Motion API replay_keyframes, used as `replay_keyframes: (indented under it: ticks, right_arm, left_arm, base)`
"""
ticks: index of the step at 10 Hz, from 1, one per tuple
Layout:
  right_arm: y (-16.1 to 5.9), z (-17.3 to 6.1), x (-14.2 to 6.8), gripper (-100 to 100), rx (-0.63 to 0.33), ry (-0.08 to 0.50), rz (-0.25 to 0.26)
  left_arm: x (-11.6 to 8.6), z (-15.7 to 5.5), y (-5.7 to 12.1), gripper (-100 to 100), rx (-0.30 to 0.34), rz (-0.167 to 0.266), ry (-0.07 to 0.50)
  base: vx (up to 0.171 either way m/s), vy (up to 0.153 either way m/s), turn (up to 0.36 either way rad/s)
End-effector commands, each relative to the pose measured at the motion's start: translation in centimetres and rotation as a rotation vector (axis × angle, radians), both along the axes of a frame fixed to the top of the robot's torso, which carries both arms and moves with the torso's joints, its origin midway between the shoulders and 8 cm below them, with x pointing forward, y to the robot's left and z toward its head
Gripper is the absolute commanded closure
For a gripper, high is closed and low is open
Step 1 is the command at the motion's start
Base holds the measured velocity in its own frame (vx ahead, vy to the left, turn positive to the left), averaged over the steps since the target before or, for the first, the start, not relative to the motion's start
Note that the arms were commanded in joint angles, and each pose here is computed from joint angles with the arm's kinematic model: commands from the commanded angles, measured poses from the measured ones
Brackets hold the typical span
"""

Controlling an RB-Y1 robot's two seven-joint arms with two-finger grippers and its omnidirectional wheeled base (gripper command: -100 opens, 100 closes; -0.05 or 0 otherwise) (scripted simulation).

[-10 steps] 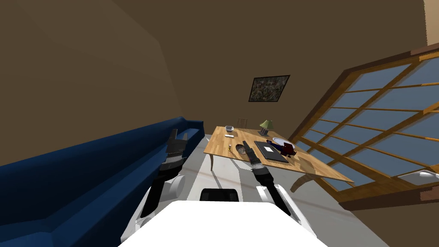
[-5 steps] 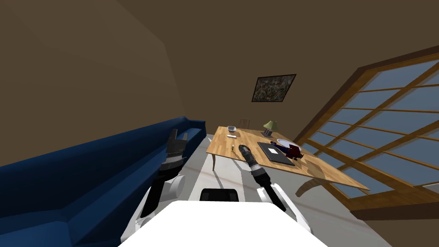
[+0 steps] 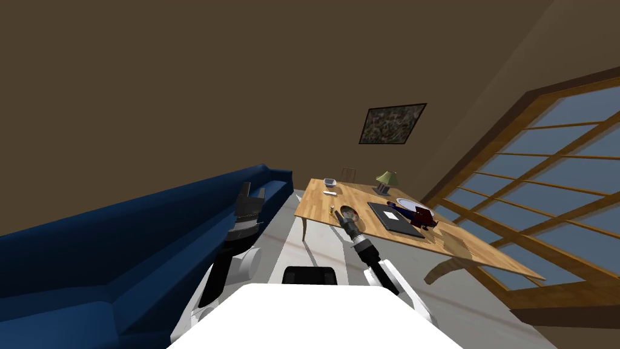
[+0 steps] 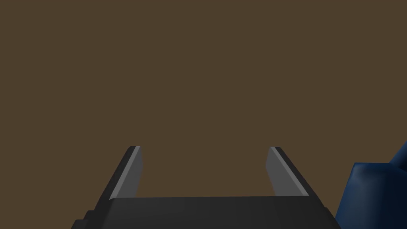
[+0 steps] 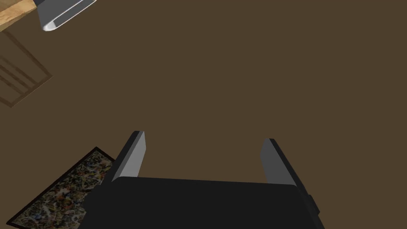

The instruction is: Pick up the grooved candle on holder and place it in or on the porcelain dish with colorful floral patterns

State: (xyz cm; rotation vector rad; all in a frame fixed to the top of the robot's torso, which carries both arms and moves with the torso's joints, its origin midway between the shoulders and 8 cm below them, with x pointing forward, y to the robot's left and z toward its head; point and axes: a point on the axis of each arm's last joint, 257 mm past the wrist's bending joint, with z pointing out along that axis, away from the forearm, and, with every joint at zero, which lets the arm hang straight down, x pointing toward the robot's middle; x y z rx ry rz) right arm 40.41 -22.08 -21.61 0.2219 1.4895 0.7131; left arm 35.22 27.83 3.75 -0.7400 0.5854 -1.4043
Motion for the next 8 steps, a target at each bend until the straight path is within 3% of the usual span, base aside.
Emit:
replay_keyframes:
  ticks: [1, 4, 6, 7, 8]
  right_arm:
    - [-0.3, -2.5, 0.1, -100, -0.081, 0.042, 0.01]
    - [-0.8, -5.1, 0.0, -100, -0.154, 0.083, 0.018]
    - [-1.6, -8.4, 0.0, -100, -0.296, 0.129, 0.044]
    - [-2.1, -9.5, -0.2, -100, -0.3, 0.152, 0.038]
    - [-2.6, -10.8, -0.2, -100, -0.371, 0.168, 0.051]
  left_arm:
    - [0.0, 0.0, 0.0, 0, 0.0, 0.0, 0.0]
    - [0.0, 0.0, 0.0, 0, 0.0, 0.0, 0.0]
    - [0.0, 0.0, 0.0, 0, 0.0, 0.0, 0.0]
    - [0.0, 0.0, 0.0, 0, 0.0, 0.0, 0.0]
    - [0.0, 0.0, 0.0, 0, 0.0, 0.0, 0.0]
  base:
    - [0.004, 0.048, 0.079]
    - [0.007, 0.04, 0.05]
    - [0.012, 0.057, 0.102]
    - [0.011, 0.052, 0.037]
    - [0.013, 0.05, 0.077]
